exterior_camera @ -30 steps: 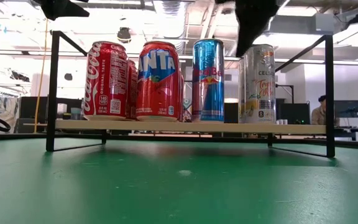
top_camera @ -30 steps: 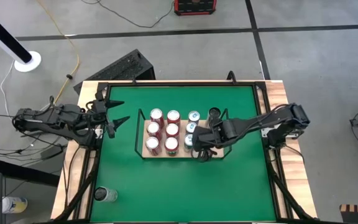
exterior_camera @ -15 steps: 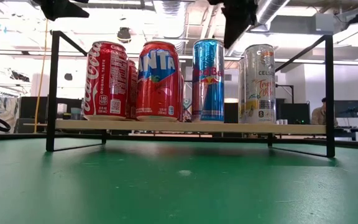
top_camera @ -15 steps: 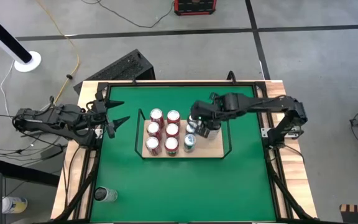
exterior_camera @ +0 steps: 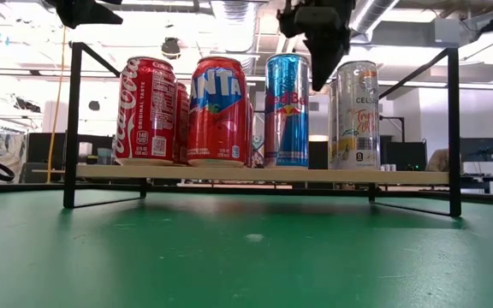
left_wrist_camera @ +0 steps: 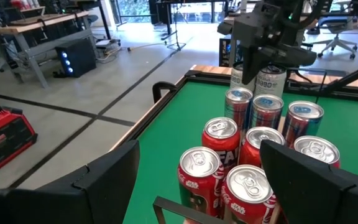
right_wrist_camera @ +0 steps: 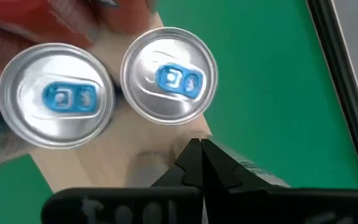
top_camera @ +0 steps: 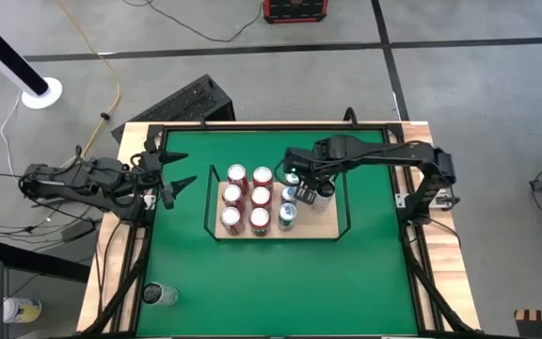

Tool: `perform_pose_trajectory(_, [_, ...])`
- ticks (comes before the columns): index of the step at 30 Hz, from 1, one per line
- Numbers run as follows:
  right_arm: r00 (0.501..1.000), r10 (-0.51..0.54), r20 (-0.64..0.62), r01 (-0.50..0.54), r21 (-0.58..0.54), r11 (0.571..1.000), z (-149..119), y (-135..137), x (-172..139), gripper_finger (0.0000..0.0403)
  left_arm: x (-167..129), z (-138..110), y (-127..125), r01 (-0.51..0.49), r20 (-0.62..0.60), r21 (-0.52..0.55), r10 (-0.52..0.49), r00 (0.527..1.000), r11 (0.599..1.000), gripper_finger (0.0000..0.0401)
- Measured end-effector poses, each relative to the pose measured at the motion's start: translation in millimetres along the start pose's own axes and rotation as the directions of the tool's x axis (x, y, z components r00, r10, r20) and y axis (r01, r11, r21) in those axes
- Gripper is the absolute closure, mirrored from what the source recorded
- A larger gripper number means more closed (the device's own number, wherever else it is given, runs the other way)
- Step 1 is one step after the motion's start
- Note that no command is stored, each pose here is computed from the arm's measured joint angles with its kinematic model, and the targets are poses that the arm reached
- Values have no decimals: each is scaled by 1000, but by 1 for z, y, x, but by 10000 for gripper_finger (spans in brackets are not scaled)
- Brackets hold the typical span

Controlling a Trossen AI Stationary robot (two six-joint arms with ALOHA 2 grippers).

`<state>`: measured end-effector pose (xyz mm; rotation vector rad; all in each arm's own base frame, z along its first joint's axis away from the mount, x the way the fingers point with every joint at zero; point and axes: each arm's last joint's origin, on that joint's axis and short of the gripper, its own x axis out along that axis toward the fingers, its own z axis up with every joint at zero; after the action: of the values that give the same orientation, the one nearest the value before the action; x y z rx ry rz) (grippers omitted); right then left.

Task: Place canned beverage on shelf
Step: Adjust the top blue soda can on the shelf

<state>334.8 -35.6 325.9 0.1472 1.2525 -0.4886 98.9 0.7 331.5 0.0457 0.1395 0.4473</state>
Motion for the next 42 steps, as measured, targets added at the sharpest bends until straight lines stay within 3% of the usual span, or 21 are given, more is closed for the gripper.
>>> perform_pose_trajectory(9, [999,-16,-46,16,8,1000,5,-3,16,385,0,0,0,0,-2,2,0,1000,1000,81])
perform_pose_trajectory(42, [999,27,17,-27,-29,999,14,-3,18,384,0,0,0,0,-3,2,0,1000,1000,81])
